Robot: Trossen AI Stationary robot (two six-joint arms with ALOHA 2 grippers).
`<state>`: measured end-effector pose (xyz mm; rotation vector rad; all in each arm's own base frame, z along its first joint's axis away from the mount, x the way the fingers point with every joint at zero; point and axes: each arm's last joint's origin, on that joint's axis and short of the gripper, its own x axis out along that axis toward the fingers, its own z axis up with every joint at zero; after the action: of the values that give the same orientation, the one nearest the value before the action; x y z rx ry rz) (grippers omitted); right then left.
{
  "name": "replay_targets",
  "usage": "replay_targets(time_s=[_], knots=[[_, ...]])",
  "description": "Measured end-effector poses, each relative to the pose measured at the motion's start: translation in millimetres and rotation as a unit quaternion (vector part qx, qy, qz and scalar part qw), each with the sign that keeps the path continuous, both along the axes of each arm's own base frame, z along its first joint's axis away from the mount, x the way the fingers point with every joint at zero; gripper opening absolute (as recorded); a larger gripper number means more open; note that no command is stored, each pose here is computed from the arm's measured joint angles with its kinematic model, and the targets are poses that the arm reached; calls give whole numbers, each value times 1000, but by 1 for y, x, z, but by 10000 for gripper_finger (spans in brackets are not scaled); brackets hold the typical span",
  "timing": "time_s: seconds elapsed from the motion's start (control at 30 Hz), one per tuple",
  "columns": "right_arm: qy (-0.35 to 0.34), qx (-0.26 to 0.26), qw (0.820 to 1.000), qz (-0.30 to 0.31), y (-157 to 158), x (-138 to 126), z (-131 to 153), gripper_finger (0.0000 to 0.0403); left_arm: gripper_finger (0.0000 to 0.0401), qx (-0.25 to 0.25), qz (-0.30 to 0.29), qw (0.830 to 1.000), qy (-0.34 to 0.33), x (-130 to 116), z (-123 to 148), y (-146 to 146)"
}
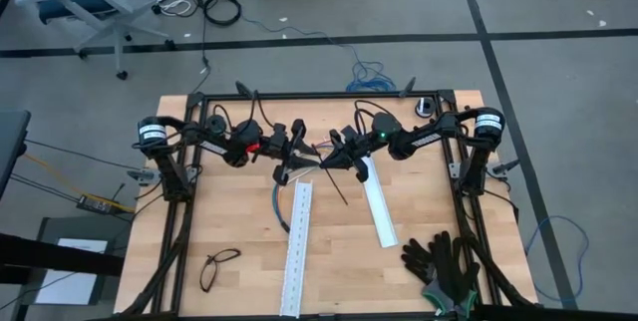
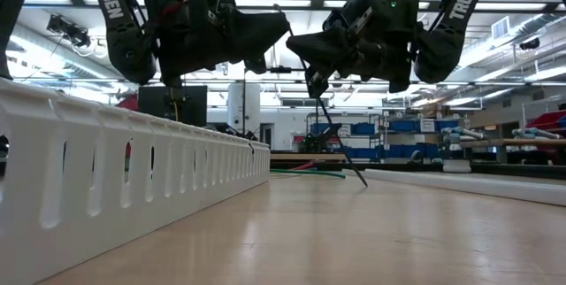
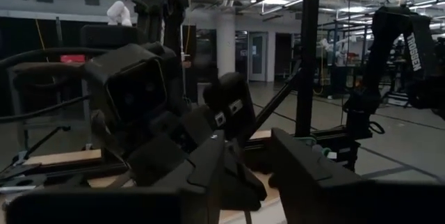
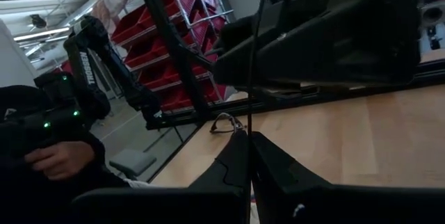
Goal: Ziptie cables
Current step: Wrap the black zip tie around the object
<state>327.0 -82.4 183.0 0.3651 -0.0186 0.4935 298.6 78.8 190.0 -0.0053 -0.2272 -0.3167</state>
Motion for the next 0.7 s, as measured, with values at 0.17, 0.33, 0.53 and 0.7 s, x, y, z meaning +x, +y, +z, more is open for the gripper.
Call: replay_targets(time_s=[0.17, 0.33, 0.53, 0.7], knots=[[0, -1, 1000, 4, 0, 0, 0, 0, 92, 6, -18, 1000, -12, 6, 8, 1], [0, -1, 1000, 4, 0, 0, 0, 0, 80, 5, -41, 999, -15, 8, 13, 1], [-1, 0, 1000, 13, 1, 0, 1, 0, 42, 4, -41, 999, -15, 9, 13, 1], [-10, 0, 1000, 28, 2, -1, 3, 0, 4, 5, -41, 999, -15, 9, 13, 1]])
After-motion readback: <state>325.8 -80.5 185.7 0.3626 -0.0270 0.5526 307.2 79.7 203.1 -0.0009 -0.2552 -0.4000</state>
